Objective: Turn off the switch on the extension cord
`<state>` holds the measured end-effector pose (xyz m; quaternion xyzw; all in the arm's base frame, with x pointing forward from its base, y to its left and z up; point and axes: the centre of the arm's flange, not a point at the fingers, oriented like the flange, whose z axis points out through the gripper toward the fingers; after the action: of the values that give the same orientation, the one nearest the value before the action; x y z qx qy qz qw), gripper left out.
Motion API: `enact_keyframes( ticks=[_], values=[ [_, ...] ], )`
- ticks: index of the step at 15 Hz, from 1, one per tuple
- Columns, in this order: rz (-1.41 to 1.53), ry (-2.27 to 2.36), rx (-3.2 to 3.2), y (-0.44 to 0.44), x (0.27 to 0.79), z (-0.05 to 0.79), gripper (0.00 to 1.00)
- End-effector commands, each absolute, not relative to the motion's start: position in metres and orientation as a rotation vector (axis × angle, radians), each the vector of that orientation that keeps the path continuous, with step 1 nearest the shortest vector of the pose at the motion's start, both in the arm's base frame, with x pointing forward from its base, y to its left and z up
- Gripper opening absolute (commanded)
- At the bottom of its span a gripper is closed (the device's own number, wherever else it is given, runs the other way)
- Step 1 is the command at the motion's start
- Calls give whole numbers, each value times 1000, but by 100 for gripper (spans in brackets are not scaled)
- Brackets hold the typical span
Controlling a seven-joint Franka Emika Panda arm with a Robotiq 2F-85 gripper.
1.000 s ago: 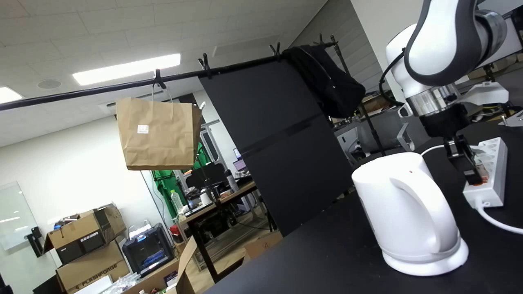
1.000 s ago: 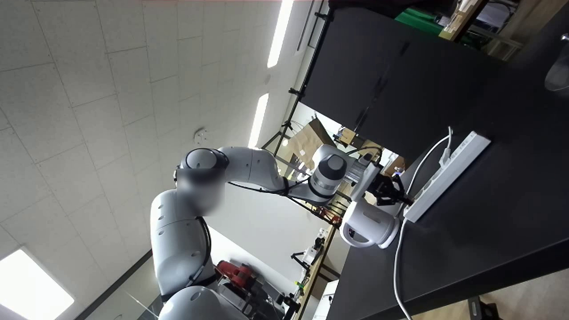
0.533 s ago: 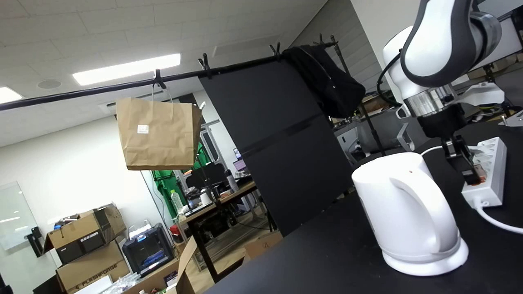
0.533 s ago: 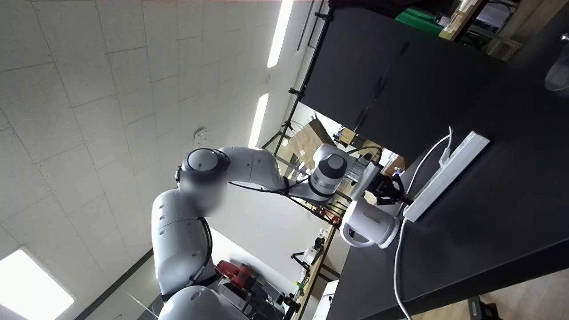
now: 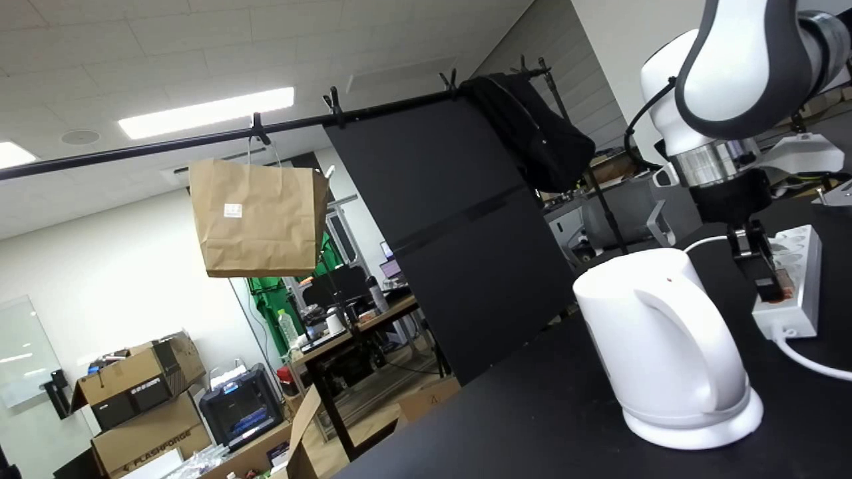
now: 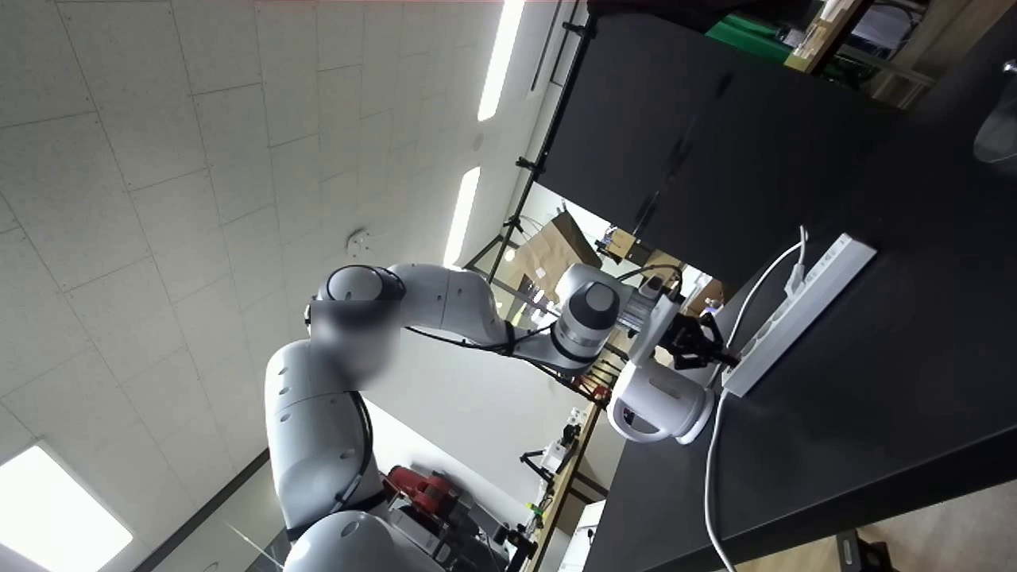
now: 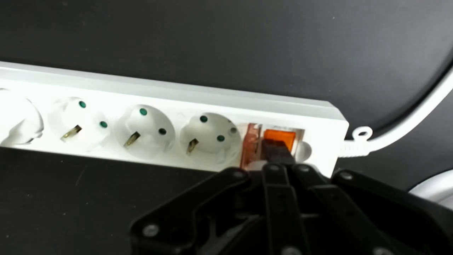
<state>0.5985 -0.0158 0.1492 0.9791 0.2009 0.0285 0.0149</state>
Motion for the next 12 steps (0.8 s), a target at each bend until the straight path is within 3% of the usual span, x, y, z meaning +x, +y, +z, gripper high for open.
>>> enact_keyframes(
  ticks=[1, 12],
  values=[
    [199, 606, 3026, -15, 568, 137, 0],
    [490, 510, 2973, -22, 526, 128, 0]
  ],
)
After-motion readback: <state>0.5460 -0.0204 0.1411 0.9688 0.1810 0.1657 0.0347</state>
